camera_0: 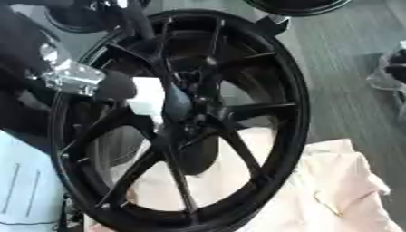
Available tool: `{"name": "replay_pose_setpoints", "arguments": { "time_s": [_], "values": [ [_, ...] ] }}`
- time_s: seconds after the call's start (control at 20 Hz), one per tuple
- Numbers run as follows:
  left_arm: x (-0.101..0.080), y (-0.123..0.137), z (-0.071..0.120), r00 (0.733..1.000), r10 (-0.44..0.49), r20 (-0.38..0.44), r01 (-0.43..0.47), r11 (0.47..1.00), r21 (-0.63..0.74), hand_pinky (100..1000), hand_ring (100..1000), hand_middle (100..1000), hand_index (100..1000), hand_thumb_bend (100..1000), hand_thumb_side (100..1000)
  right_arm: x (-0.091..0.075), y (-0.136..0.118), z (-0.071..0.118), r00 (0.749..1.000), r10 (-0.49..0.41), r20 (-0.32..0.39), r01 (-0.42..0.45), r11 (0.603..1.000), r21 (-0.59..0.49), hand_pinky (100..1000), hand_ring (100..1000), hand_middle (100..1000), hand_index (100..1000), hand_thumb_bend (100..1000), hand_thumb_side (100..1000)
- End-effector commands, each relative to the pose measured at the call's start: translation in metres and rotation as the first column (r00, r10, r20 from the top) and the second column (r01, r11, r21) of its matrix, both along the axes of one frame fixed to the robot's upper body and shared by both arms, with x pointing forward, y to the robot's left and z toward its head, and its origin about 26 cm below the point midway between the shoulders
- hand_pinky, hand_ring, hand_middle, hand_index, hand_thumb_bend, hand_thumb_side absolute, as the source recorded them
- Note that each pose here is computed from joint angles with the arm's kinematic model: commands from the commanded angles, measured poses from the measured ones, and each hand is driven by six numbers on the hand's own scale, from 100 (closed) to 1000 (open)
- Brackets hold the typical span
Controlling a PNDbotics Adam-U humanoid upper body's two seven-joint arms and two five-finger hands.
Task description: Pull the pin out of the wheel hub.
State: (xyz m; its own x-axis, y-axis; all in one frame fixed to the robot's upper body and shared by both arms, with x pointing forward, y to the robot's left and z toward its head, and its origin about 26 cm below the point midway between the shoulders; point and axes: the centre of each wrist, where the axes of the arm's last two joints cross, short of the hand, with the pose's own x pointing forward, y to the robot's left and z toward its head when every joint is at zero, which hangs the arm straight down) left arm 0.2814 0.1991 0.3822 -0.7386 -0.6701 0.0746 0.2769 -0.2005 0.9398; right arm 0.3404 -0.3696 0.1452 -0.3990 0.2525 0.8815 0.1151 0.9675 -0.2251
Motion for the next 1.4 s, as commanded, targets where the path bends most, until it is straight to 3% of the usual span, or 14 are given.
{"name": "replay_pose_setpoints", "arguments": {
  "time_s": [0.05,0.8,1.4],
  "values": [
    [-0.004,-0.003,0.003,0.998,0.012,0.064,-0.016,0.998,0.060,827,825,799,851,581,616,-0.001,-0.006,0.012,1.000,0.000,0.022,0.001,0.999,-0.043,894,764,730,791,100,724],
    [0.026,-0.008,-0.012,0.997,0.071,0.008,-0.071,0.995,0.066,805,810,784,842,532,616,-0.001,-0.005,0.010,1.000,0.003,0.010,-0.002,0.998,-0.055,894,764,730,791,100,737],
    [0.037,-0.006,-0.022,0.994,0.098,-0.057,-0.094,0.994,0.064,795,805,771,810,493,595,0.000,-0.004,0.010,1.000,0.007,0.011,-0.006,0.999,-0.054,894,765,730,791,100,730]
  ]
}}
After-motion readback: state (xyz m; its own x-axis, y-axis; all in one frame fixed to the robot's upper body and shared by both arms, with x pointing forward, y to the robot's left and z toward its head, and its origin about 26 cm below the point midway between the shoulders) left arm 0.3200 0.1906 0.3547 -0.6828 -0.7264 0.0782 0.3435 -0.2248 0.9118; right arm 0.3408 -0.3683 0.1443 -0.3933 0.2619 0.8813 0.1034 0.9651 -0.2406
